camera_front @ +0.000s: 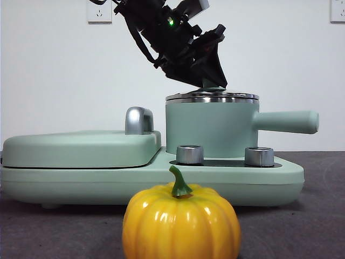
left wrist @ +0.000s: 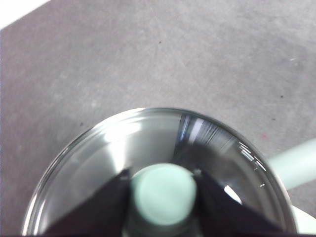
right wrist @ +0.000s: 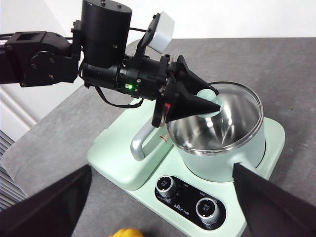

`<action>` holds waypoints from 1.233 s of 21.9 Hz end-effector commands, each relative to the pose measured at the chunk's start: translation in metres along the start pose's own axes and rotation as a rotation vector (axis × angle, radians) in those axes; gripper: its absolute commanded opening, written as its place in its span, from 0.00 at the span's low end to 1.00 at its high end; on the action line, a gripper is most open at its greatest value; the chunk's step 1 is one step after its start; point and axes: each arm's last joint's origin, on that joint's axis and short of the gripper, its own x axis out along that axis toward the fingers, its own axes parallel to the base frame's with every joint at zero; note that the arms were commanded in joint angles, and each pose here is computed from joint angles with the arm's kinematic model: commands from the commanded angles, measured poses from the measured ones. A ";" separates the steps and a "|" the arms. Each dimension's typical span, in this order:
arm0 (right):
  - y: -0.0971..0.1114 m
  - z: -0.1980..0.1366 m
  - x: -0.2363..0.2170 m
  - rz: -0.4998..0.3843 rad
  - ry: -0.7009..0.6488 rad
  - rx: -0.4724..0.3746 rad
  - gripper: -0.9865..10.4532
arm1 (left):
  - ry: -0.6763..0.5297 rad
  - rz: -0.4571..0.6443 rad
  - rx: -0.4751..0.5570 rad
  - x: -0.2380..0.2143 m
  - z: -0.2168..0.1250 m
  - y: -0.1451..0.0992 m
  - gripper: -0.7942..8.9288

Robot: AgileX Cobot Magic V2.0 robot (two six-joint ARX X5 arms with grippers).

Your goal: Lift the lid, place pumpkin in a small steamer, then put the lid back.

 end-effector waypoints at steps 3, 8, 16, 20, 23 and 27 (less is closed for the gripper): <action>0.002 0.004 -0.001 0.000 -0.010 -0.017 0.48 | 0.007 -0.005 0.019 0.005 0.002 -0.003 0.10; 0.000 0.004 -0.001 -0.051 -0.015 -0.020 0.48 | -0.027 0.002 0.022 -0.003 0.017 -0.002 0.10; 0.003 0.012 0.017 0.005 0.130 0.022 0.48 | -0.085 0.039 0.024 -0.052 0.056 0.006 0.10; 0.014 0.014 0.052 0.013 0.286 0.019 0.48 | -0.111 0.100 0.003 -0.097 0.064 0.020 0.10; 0.030 0.005 0.087 0.031 0.404 0.013 0.48 | -0.118 0.156 -0.022 -0.131 0.064 0.032 0.10; 0.052 -0.015 0.123 0.026 0.552 -0.008 0.48 | -0.115 0.210 -0.043 -0.166 0.063 0.040 0.10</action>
